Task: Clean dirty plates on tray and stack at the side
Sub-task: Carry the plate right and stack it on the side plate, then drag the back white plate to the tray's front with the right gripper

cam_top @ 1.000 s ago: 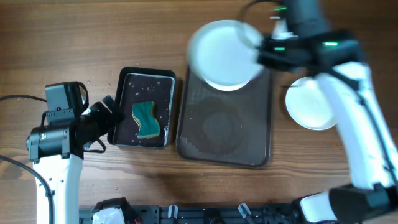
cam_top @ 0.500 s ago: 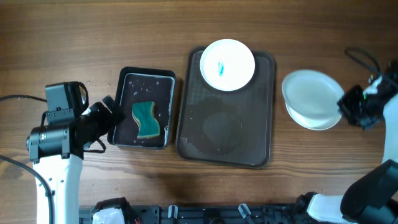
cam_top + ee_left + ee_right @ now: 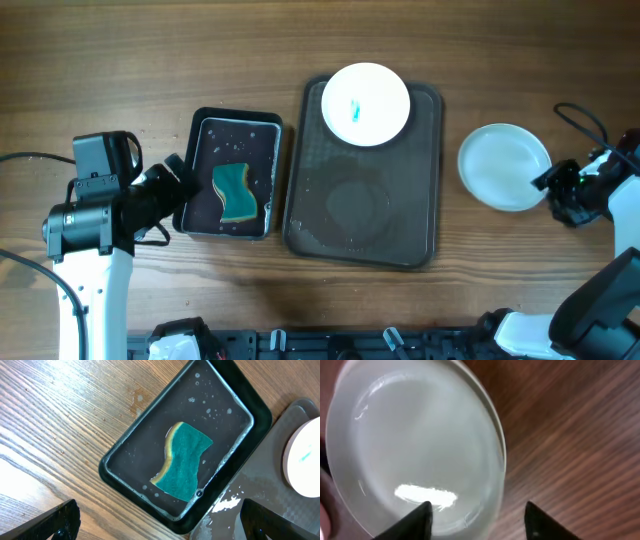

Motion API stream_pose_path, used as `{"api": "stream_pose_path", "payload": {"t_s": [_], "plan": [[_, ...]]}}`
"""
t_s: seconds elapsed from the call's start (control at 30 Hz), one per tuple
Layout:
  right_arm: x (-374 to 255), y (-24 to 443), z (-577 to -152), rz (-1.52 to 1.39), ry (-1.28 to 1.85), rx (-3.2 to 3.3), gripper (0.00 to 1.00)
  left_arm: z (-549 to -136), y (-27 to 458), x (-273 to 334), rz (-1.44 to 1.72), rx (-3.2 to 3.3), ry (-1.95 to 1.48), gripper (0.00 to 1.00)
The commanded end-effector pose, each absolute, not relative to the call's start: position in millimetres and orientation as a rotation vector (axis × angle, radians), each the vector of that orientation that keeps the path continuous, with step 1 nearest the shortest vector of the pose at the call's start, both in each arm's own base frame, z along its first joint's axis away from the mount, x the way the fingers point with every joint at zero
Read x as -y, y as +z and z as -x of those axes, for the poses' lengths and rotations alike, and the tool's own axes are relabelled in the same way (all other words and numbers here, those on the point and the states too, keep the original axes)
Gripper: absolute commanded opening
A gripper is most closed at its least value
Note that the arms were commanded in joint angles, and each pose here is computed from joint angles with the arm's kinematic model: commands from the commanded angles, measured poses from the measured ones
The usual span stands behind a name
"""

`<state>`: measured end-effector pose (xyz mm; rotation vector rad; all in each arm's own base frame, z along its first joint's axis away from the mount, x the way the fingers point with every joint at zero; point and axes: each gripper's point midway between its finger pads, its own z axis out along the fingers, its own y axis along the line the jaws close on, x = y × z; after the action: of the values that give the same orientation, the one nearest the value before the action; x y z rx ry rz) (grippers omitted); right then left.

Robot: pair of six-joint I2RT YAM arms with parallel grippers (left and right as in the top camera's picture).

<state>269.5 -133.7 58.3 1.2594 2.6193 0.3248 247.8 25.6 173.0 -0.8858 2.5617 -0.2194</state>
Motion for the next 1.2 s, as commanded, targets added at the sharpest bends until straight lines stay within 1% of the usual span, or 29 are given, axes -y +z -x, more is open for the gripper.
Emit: {"api": "stream_pose_path", "payload": {"t_s": [0.0, 0.1, 0.17, 0.23, 0.33, 0.4, 0.5, 0.63, 0.73, 0.77, 0.8, 0.83, 0.97, 1.03, 1.07, 1.1, 1.17], "plan": [[118, 102, -283, -1.107, 0.344, -2.563, 0.61, -249, 178, -25, 0.881, -2.547, -0.236, 1.00], [71, 145, -296, -0.803, 0.439, -2.525, 0.58, -249, 178, -25, 0.881, -2.547, -0.236, 1.00], [30, 175, -299, -0.569, 0.488, -2.493, 0.57, -249, 178, -25, 0.881, -2.547, -0.236, 1.00], [-6, 193, -299, -0.393, 0.519, -2.474, 0.55, -249, 178, -25, 0.881, -2.547, -0.236, 1.00], [-58, 207, -298, -0.167, 0.580, -2.471, 0.52, -249, 178, -25, 0.881, -2.547, -0.236, 1.00], [-83, 208, -302, -0.061, 0.588, -2.488, 0.52, -249, 178, -25, 0.881, -2.547, -0.236, 1.00], [-101, 202, -326, 0.036, 0.453, -2.539, 0.52, -249, 178, -25, 0.881, -2.547, -0.236, 1.00], [-103, 185, -378, 0.069, 0.296, -2.596, 0.54, -249, 178, -25, 0.881, -2.547, -0.236, 1.00], [-97, 151, -418, 0.028, 0.229, -2.636, 0.54, -249, 178, -25, 0.881, -2.547, -0.236, 1.00], [-95, 131, -431, 0.013, 0.226, -2.653, 0.44, -249, 178, -25, 0.881, -2.547, -0.236, 1.00], [-95, 116, -439, 0.007, 0.229, -2.666, 0.39, -249, 178, -25, 0.881, -2.547, -0.236, 1.00], [-93, 100, -445, -0.004, 0.223, -2.684, 0.38, -249, 178, -25, 0.881, -2.547, -0.236, 1.00], [-90, 48, -456, -0.026, 0.238, -2.749, 0.38, -249, 178, -25, 0.881, -2.547, -0.236, 1.00], [-91, 31, -456, -0.032, 0.251, -2.778, 0.44, -249, 178, -25, 0.881, -2.547, -0.236, 1.00], [-92, 24, -455, -0.040, 0.259, -2.792, 0.44, -249, 178, -25, 0.881, -2.547, -0.236, 1.00], [-93, 18, -455, -0.040, 0.264, -2.802, 0.43, -249, 178, -25, 0.881, -2.547, -0.236, 1.00], [-94, 14, -455, -0.040, 0.270, -2.807, 0.33, -249, 178, -25, 0.881, -2.547, -0.236, 1.00]]}}
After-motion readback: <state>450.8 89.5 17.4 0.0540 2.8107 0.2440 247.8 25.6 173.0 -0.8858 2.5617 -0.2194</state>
